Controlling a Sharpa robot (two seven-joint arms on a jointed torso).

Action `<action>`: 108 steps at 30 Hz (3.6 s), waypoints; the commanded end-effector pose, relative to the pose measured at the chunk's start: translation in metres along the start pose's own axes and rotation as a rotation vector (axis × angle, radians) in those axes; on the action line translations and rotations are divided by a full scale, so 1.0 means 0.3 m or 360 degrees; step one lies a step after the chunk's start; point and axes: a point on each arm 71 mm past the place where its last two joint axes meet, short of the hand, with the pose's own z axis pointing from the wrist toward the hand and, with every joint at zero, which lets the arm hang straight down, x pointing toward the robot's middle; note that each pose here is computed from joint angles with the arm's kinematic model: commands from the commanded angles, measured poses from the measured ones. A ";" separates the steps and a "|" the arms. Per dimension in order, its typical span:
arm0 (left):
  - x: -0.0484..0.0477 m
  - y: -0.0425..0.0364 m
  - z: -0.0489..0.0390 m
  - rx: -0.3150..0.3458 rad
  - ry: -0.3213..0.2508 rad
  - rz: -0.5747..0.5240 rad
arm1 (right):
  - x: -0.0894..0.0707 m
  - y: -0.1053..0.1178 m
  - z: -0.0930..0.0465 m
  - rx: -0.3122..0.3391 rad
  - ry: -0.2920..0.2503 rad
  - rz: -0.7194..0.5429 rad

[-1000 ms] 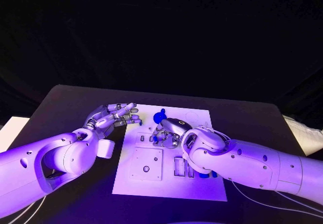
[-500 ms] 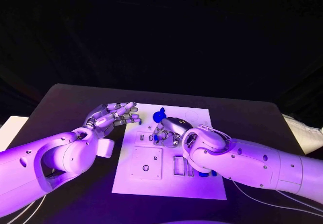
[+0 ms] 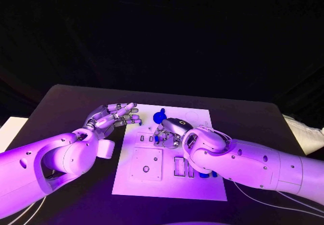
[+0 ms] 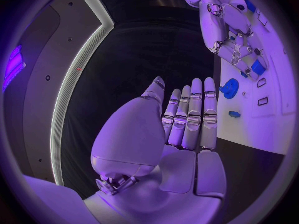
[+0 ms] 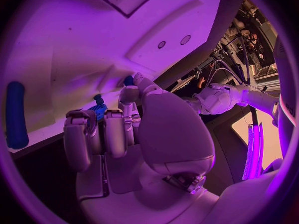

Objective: Assemble the parts on the task board

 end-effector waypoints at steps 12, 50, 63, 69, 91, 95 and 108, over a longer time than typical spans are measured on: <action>0.011 -0.002 0.002 0.0011 0.0037 -0.0019 | 0.033 -0.025 0.000 0.0070 0.0096 -0.0046; -0.012 -0.001 0.009 0.0012 0.0011 0.0001 | -0.029 0.053 -0.047 -0.0195 -0.0216 0.0145; -0.083 0.041 0.015 -0.0373 -0.0072 0.0399 | -0.231 0.009 -0.163 -0.0382 -0.0188 0.0389; -0.068 0.050 0.038 -0.0773 0.0095 0.0879 | -0.366 -0.136 -0.184 -0.0184 -0.0270 0.0593; 0.066 0.004 0.226 -0.1095 0.0269 0.1835 | -0.455 -0.332 -0.192 0.0148 -0.0314 0.0741; 0.085 0.005 0.250 -0.1110 0.0297 0.1860 | -0.451 -0.336 -0.189 0.0167 -0.0300 0.0745; 0.131 0.020 0.292 -0.1154 0.0390 0.1933 | -0.441 -0.348 -0.178 0.0201 -0.0273 0.0748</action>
